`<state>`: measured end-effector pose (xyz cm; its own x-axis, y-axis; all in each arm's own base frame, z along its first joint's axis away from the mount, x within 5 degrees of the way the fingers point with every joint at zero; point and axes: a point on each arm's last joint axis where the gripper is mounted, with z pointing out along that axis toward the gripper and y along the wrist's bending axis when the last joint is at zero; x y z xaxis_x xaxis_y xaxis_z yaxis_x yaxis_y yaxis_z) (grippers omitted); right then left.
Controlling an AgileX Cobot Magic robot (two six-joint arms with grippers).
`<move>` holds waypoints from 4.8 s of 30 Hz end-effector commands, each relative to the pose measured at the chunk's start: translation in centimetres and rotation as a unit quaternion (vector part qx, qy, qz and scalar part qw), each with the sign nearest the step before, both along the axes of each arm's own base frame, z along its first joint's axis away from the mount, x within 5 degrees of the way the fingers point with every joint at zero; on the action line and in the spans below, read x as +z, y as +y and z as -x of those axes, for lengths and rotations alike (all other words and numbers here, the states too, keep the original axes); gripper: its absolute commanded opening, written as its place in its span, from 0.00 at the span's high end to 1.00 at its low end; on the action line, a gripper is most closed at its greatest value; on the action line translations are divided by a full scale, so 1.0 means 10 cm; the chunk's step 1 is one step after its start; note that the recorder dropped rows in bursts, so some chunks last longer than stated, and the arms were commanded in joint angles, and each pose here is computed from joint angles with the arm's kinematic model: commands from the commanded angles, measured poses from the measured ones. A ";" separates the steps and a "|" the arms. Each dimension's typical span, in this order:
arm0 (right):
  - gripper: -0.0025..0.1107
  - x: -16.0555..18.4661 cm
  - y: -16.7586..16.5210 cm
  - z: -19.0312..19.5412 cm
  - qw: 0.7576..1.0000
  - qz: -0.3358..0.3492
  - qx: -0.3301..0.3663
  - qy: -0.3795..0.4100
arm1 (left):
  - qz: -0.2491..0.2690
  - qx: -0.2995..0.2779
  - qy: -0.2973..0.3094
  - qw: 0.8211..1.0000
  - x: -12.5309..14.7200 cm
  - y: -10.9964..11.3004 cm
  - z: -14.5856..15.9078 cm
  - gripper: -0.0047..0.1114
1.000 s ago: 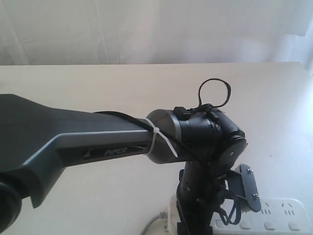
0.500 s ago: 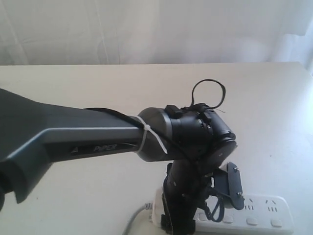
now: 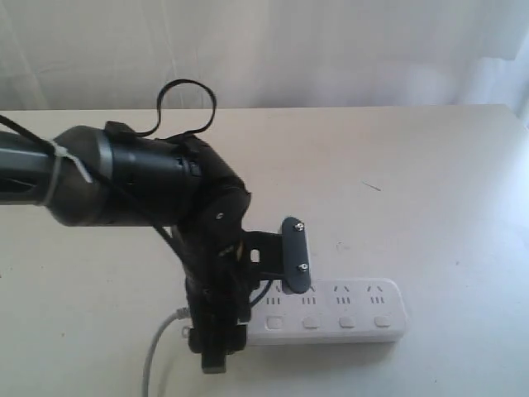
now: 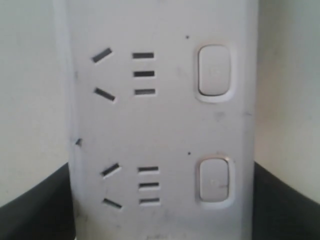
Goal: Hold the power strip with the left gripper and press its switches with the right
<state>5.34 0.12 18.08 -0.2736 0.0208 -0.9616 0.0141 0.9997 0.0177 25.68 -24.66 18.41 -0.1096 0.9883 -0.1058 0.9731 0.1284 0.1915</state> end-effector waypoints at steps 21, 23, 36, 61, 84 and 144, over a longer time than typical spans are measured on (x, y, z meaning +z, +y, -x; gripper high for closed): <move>0.98 0.01 0.00 0.00 1.000 0.000 0.001 -0.007 | 0.054 0.027 -0.030 0.998 -0.17 0.70 0.55 0.96; 0.98 0.01 0.00 0.00 1.000 0.000 0.001 -0.007 | 0.053 0.024 -0.031 0.998 -0.16 0.70 0.56 0.96; 0.98 0.40 -0.06 -0.02 0.971 -0.078 -0.036 -0.224 | 0.064 0.018 -0.043 0.997 -0.20 0.71 0.57 0.96; 0.98 1.50 0.31 0.46 0.854 -0.084 0.193 -0.476 | 0.084 0.044 -0.032 0.995 -0.20 0.69 0.58 0.96; 0.98 2.84 0.78 -0.27 0.832 -0.027 0.535 -0.142 | 0.055 0.039 0.003 0.998 -0.22 0.73 0.65 0.96; 0.98 0.14 1.55 -1.23 0.939 0.060 0.275 0.197 | 0.010 0.029 0.031 0.999 -0.32 0.80 0.35 0.96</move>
<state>17.32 16.00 19.22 -0.5690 -0.3481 -0.7450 -0.5767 0.8147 0.0599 22.28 -16.73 15.17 -0.1432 0.9824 -0.1198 0.9754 0.1606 0.1511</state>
